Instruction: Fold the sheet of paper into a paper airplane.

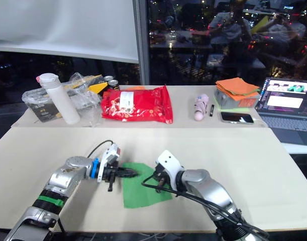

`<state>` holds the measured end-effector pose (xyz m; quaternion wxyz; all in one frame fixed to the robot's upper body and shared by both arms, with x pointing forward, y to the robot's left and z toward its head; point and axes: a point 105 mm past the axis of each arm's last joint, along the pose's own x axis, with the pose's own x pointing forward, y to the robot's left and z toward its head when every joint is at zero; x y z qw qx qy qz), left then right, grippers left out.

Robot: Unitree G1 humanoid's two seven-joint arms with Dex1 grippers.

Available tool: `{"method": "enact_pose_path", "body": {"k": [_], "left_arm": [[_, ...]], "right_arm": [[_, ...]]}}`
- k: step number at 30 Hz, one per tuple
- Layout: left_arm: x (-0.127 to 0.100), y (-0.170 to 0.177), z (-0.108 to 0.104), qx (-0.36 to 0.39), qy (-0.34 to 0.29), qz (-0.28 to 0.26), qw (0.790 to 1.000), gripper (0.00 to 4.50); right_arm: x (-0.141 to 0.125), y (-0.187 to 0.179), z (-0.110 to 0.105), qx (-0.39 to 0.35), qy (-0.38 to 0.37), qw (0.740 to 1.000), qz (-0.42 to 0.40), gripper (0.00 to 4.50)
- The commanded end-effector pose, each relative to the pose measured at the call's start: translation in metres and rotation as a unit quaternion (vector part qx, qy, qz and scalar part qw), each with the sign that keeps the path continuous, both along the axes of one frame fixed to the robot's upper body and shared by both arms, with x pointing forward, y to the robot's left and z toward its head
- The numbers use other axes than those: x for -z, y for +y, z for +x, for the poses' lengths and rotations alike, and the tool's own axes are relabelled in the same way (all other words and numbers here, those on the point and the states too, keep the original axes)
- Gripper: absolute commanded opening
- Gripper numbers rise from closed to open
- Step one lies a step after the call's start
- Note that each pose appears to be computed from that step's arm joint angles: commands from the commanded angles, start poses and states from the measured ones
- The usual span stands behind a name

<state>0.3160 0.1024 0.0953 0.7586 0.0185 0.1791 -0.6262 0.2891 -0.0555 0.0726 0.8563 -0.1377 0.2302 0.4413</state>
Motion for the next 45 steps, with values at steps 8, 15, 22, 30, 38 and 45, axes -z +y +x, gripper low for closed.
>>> {"method": "enact_pose_path", "body": {"k": [8,15,22,30,38,45], "left_arm": [[0.009,-0.026,0.025,-0.039,-0.034,0.045,0.998,0.0],[0.033,-0.025,0.032,-0.049,-0.057,0.104,0.992,0.0],[0.044,-0.028,0.029,-0.056,-0.054,0.109,0.991,0.0],[0.043,-0.024,0.028,-0.064,-0.047,0.102,0.992,0.0],[0.041,-0.027,0.03,-0.066,-0.045,0.094,0.992,0.0],[0.041,-0.032,0.032,-0.057,-0.044,0.094,0.993,0.0]], "right_arm": [[0.003,0.002,0.0,0.03,0.009,0.999,0.0,0.04],[-0.004,0.0,0.003,0.039,-0.01,0.999,-0.003,0.04],[-0.022,0.004,0.018,0.049,-0.044,0.998,0.016,0.04],[-0.013,0.008,0.024,0.051,-0.044,0.998,0.008,0.04],[-0.005,-0.021,0.02,0.088,-0.039,0.995,-0.008,0.04],[-0.012,-0.036,0.005,0.088,-0.044,0.995,-0.01,0.04]]}}
